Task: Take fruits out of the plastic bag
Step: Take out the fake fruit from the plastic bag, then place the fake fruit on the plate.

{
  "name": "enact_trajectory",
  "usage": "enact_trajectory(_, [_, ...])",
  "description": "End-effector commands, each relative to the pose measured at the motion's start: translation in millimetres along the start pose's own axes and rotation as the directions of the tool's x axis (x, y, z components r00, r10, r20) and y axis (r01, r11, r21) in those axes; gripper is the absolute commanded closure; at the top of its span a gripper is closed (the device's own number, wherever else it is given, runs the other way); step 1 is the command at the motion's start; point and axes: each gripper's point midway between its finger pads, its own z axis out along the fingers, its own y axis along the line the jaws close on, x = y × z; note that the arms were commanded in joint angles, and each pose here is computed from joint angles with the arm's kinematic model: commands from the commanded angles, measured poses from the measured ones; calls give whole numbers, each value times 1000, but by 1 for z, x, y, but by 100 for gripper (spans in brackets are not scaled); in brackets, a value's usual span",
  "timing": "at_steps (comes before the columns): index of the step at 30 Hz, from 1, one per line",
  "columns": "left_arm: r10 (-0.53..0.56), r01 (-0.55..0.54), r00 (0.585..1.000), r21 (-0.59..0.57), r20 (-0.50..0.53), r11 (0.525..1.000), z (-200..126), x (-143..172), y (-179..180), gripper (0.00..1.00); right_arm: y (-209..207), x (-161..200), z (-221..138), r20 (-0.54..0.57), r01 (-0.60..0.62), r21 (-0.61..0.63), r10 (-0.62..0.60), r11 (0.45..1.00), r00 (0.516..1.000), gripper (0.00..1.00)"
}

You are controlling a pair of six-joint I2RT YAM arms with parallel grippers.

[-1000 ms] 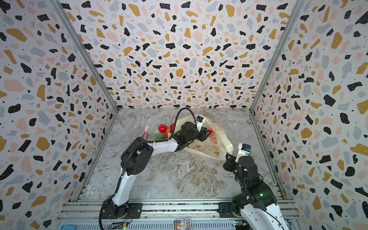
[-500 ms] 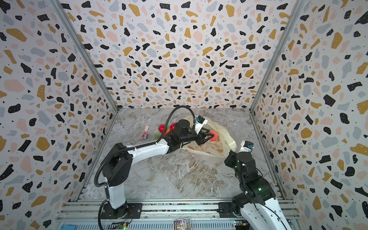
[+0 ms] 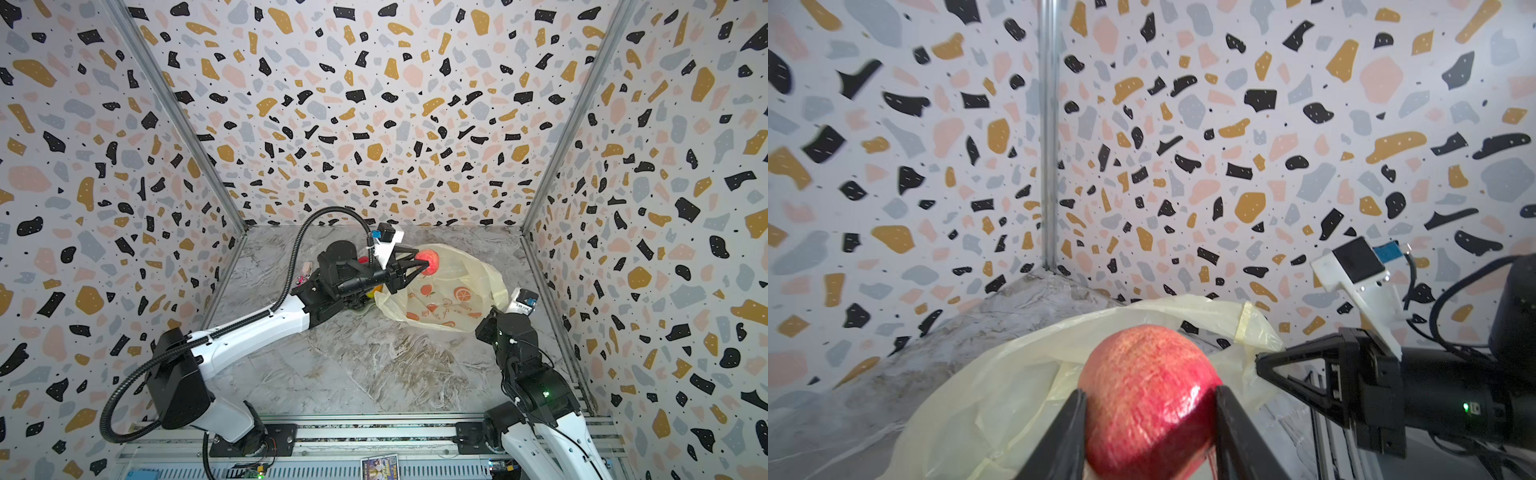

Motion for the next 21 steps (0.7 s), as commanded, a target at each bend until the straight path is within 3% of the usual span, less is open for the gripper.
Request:
enact_trajectory(1, [-28, 32, 999, -232, 20, 972, -25, -7, 51, 81, 4, -19, -5, 59, -2, -6, 2, 1000, 998, 100])
enact_trajectory(6, [-112, 100, 994, -531, 10, 841, -78, 15, 117, 83, 8, -16, -2, 53, -1, -27, 2, 1000, 999, 100])
enact_trajectory(12, [-174, 73, 983, -736, -62, 673, -133, 51, 166, 83, 12, -11, 1, 37, -4, -50, 6, 999, 999, 100])
enact_trajectory(15, [-220, 65, 972, -805, -82, 589, -156, 71, 189, 83, 14, -11, 2, 31, -4, -59, 6, 998, 999, 100])
enact_trajectory(21, [-305, 39, 943, -867, -132, 497, -178, 113, 215, 84, 16, -11, 1, 26, -5, -72, 7, 997, 1000, 100])
